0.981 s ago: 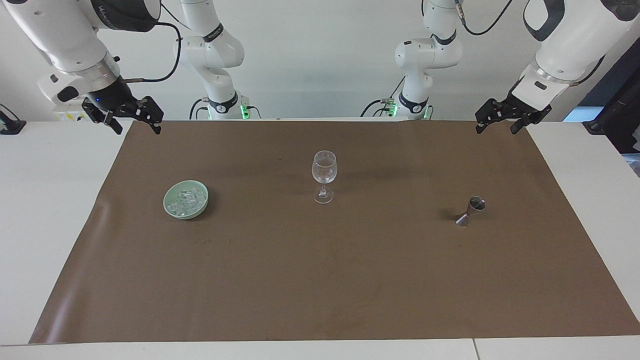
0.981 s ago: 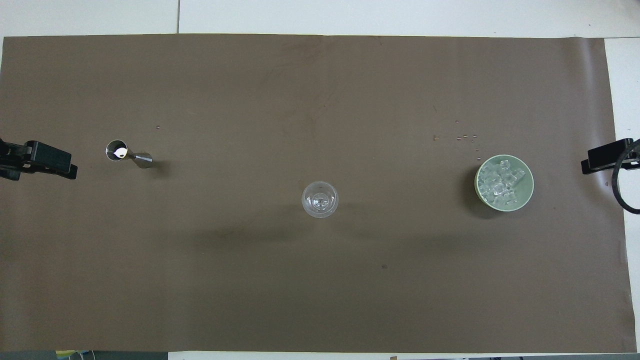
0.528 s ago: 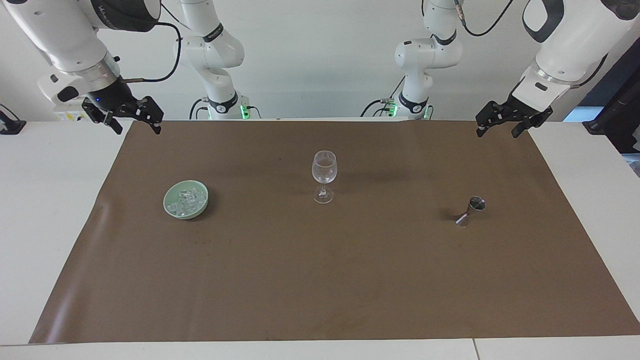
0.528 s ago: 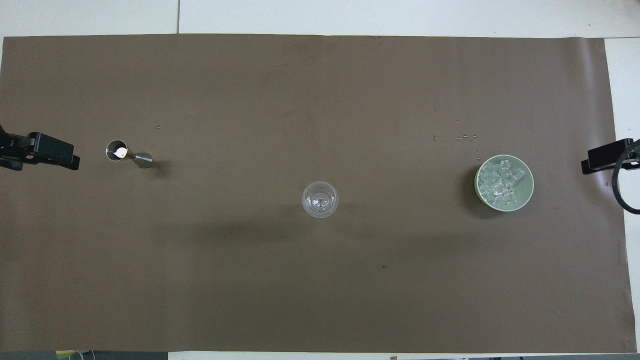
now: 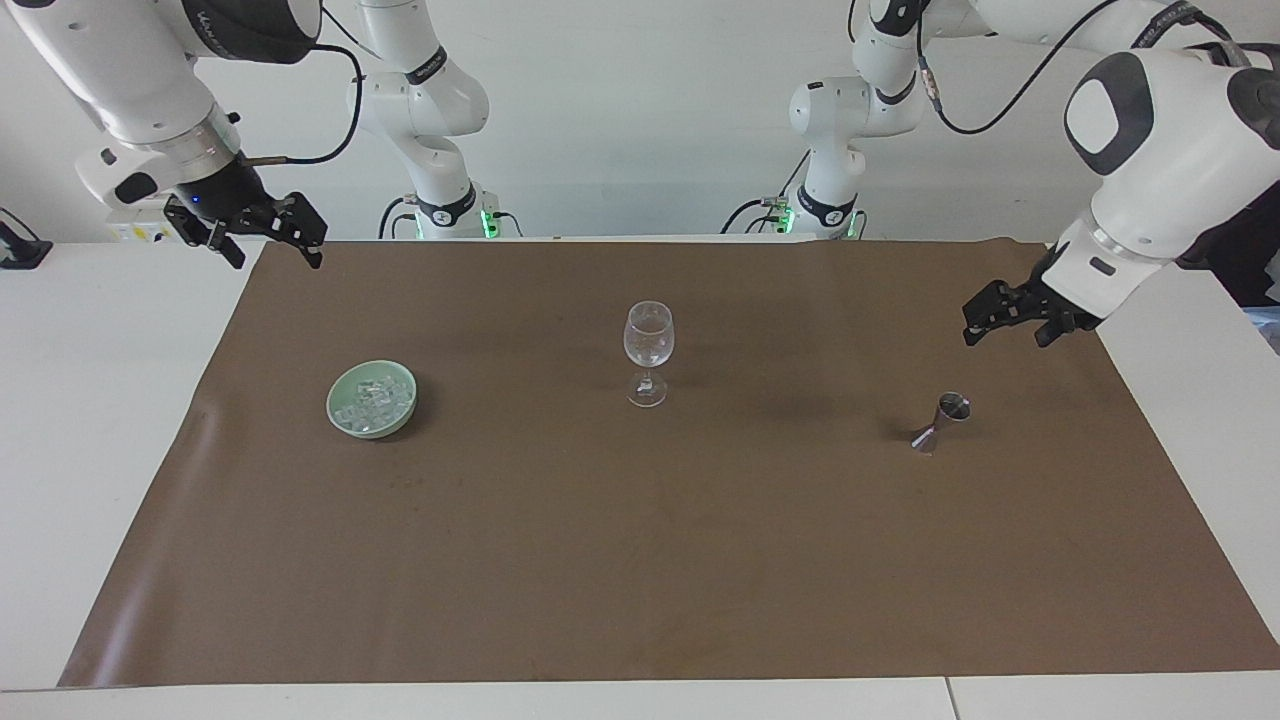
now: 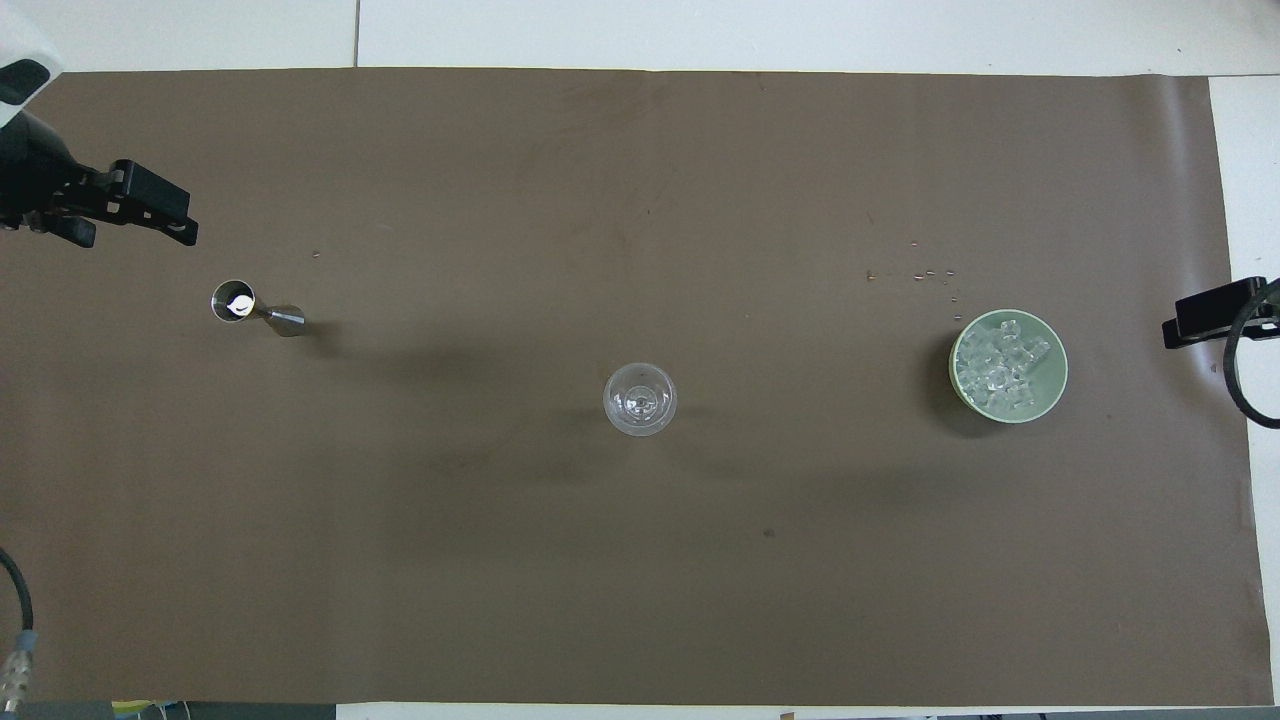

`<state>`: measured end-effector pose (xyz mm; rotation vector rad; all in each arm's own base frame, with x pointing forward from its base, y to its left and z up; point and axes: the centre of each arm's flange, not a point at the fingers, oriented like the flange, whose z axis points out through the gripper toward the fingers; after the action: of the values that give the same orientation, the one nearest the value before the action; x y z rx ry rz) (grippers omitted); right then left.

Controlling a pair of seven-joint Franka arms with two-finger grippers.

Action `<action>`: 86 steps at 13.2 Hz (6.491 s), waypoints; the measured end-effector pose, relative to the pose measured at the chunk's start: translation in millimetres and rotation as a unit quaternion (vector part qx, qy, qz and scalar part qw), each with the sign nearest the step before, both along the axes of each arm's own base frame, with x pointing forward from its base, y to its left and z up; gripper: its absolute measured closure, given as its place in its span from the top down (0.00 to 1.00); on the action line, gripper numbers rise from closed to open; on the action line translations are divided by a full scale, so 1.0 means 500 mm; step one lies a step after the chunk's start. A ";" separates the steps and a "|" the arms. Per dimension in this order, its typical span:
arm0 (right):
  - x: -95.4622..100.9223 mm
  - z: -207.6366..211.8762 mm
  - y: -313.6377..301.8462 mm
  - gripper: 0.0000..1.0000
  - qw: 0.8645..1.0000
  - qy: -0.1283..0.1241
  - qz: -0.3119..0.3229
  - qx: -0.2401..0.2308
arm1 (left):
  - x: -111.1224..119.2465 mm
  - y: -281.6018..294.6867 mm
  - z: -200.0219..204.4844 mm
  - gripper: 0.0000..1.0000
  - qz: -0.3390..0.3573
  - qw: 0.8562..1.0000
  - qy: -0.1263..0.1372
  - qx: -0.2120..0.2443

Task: Pour wine and add ice with both arms
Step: 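Reach the open left gripper toward the small metal cup, then close the left gripper around the small metal cup, then lift the metal cup with the left gripper toward the clear cup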

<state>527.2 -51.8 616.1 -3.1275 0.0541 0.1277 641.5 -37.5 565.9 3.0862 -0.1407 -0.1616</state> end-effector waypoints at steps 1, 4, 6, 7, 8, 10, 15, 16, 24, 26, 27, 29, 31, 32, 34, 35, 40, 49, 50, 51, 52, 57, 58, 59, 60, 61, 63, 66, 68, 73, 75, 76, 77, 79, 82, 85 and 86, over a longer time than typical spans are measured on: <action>0.000 0.000 0.000 1.00 1.000 0.000 0.000 0.000 | 0.019 0.000 -0.019 1.00 0.000 1.000 0.003 0.000; 0.000 0.000 0.000 1.00 1.000 0.000 0.000 0.000 | 0.023 0.006 -0.032 1.00 0.041 0.999 0.016 0.005; 0.000 0.000 0.000 1.00 1.000 0.000 0.000 0.000 | 0.003 0.016 -0.041 1.00 0.118 0.992 0.042 0.018; 0.000 0.000 0.000 1.00 1.000 0.000 0.000 0.000 | -0.010 0.019 -0.049 1.00 0.163 0.985 0.054 0.016; 0.000 0.000 0.000 1.00 1.000 0.000 0.000 0.000 | -0.020 0.023 -0.057 1.00 0.211 0.975 0.069 0.001; 0.000 0.000 0.000 1.00 1.000 0.000 0.000 0.000 | -0.034 0.064 -0.067 1.00 0.296 0.949 0.099 -0.035; 0.000 0.000 0.000 1.00 1.000 0.000 0.000 0.000 | -0.020 0.143 -0.139 1.00 0.493 0.846 0.185 -0.090; 0.000 0.000 0.000 1.00 1.000 0.000 0.000 0.000 | -0.007 0.178 -0.164 1.00 0.524 0.824 0.194 -0.095; 0.000 0.000 0.000 1.00 1.000 0.000 0.000 0.000 | 0.094 0.416 -0.389 1.00 0.681 0.686 0.196 -0.165; 0.000 0.000 0.000 1.00 1.000 0.000 0.000 0.000 | 0.078 0.458 -0.435 1.00 0.703 0.660 0.198 -0.175; 0.000 0.000 0.000 1.00 1.000 0.000 0.000 0.000 | 0.067 0.461 -0.457 1.00 0.709 0.653 0.204 -0.174; 0.000 0.000 0.000 1.00 1.000 0.000 0.000 0.000 | 0.034 0.450 -0.500 1.00 0.717 0.639 0.223 -0.169; 0.000 0.000 0.000 1.00 1.000 0.000 0.000 0.000 | 0.000 0.431 -0.519 1.00 0.717 0.630 0.246 -0.168; 0.000 0.000 0.000 1.00 1.000 0.000 0.000 0.000 | -0.018 0.420 -0.525 1.00 0.715 0.628 0.256 -0.173; 0.000 0.000 0.000 1.00 1.000 0.000 0.000 0.000 | -0.054 0.392 -0.537 1.00 0.707 0.619 0.280 -0.197; 0.000 0.000 0.000 1.00 1.000 0.000 0.000 0.000 | -0.072 0.377 -0.544 1.00 0.705 0.611 0.293 -0.211; 0.000 0.000 0.000 1.00 1.000 0.000 0.000 0.000 | -0.150 0.348 -0.579 1.00 0.718 0.557 0.300 -0.289; 0.000 0.000 0.000 1.00 1.000 0.000 0.000 0.000 | -0.228 0.322 -0.636 1.00 0.747 0.476 0.281 -0.369; 0.000 0.000 0.000 1.00 1.000 0.000 0.000 0.000 | -0.228 0.314 -0.636 1.00 0.747 0.473 0.282 -0.372; 0.000 0.000 0.000 1.00 1.000 0.000 0.000 0.000 | -0.226 0.308 -0.636 1.00 0.749 0.471 0.280 -0.373; 0.000 0.000 0.000 1.00 1.000 0.000 0.000 0.000 | -0.222 0.303 -0.637 1.00 0.753 0.466 0.275 -0.375; 0.000 0.000 0.000 1.00 1.000 0.000 0.000 0.000 | -0.213 0.276 -0.639 1.00 0.757 0.463 0.269 -0.375; 0.000 0.000 0.000 1.00 1.000 0.000 0.000 0.000 | -0.213 0.277 -0.639 1.00 0.757 0.463 0.268 -0.375; 0.000 0.000 0.000 1.00 1.000 0.000 0.000 0.000 | -0.213 0.278 -0.638 0.93 0.757 0.462 0.267 -0.376; 0.000 0.000 0.000 1.00 1.000 0.000 0.000 0.000 | -0.213 0.279 -0.636 0.78 0.758 0.462 0.266 -0.377; 0.000 0.000 0.000 1.00 1.000 0.000 0.000 0.000 | -0.212 0.279 -0.632 0.63 0.758 0.460 0.266 -0.379; 0.000 0.000 0.000 1.00 1.000 0.000 0.000 0.000 | -0.210 0.280 -0.626 0.38 0.758 0.456 0.264 -0.384; 0.000 0.000 0.000 1.00 1.000 0.000 0.000 0.000 | -0.210 0.286 -0.622 0.22 0.759 0.453 0.262 -0.387; 0.000 0.000 0.000 1.00 1.000 0.000 0.000 0.000 | -0.211 0.292 -0.621 0.22 0.760 0.450 0.261 -0.389; 0.000 0.000 0.000 1.00 1.000 0.000 0.000 0.000 | -0.220 0.292 -0.550 0.22 0.760 0.441 0.259 -0.402; 0.000 0.000 0.000 1.00 1.000 0.000 0.000 0.000 | -0.228 0.254 -0.490 0.22 0.759 0.434 0.270 -0.403; 0.000 0.000 0.000 1.00 1.000 0.000 0.000 0.000 | -0.229 0.236 -0.453 0.22 0.759 0.429 0.275 -0.405; 0.000 0.000 0.000 1.00 1.000 0.000 0.000 0.000 | -0.230 0.216 -0.417 0.22 0.757 0.427 0.280 -0.407; 0.000 0.000 0.000 1.00 1.000 0.000 0.000 0.000 | -0.235 0.147 -0.354 0.22 0.747 0.439 0.295 -0.402; 0.000 0.000 -0.002 1.00 1.000 0.000 -0.001 0.000 | -0.253 0.008 -0.284 0.22 0.733 0.488 0.312 -0.357; -0.001 0.000 -0.003 1.00 1.000 0.001 -0.002 0.000 | -0.279 -0.109 -0.223 0.22 0.728 0.517 0.308 -0.328; 0.000 0.000 -0.003 1.00 1.000 0.000 -0.002 0.000 | -0.289 -0.151 -0.210 0.22 0.731 0.526 0.305 -0.312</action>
<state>527.0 -53.5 616.0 -3.1271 0.0591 0.1279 497.1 -113.1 460.9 1.3667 1.7801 -0.7665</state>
